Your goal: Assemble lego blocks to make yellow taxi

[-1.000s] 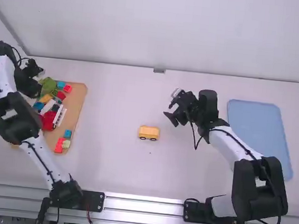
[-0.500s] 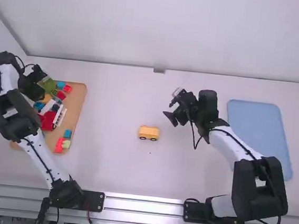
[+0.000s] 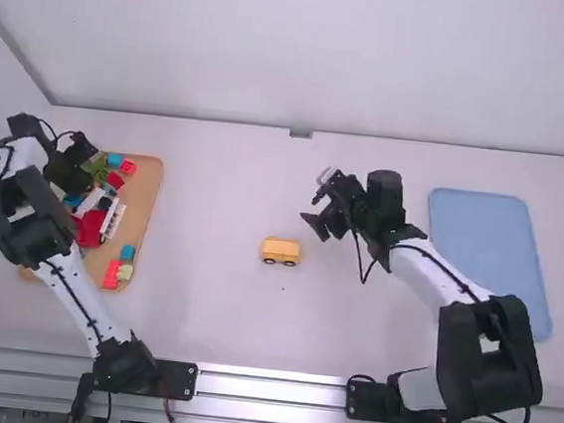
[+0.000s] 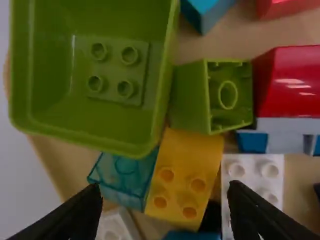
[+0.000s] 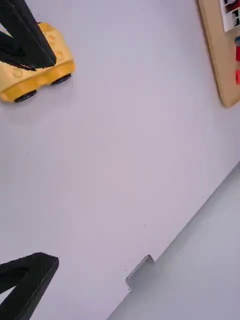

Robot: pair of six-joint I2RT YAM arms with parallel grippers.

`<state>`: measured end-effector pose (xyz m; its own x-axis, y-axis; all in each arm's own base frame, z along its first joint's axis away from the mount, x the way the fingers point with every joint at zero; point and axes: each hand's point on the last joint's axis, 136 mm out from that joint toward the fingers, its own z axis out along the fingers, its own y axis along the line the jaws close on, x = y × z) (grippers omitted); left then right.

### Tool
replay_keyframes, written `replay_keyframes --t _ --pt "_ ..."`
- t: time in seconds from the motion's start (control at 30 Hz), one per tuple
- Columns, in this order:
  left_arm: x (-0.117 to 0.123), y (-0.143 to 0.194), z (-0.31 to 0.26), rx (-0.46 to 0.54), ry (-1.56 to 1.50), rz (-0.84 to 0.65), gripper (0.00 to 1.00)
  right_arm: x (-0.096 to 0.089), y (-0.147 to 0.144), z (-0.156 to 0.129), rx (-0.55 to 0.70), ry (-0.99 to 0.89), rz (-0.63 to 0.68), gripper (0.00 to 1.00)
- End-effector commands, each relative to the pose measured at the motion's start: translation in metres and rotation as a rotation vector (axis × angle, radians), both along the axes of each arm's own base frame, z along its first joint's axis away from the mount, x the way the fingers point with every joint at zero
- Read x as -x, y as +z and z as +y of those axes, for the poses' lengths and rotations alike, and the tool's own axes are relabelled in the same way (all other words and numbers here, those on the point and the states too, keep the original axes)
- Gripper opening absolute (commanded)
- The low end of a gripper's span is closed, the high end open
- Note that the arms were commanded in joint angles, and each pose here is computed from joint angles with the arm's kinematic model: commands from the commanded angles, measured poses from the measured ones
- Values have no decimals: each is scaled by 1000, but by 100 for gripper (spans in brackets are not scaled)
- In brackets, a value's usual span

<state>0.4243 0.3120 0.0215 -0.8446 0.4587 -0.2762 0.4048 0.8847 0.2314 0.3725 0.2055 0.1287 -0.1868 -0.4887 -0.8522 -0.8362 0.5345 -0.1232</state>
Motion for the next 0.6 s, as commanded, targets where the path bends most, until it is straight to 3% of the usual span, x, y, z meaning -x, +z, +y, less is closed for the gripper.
replay_keyframes --t 0.0,0.57 --pt "5 -18 -5 42 6 20 66 1 -5 0 -7 -4 23 98" --pt "7 -36 -14 87 -4 43 60 1 -4 -1 -20 -13 32 98"
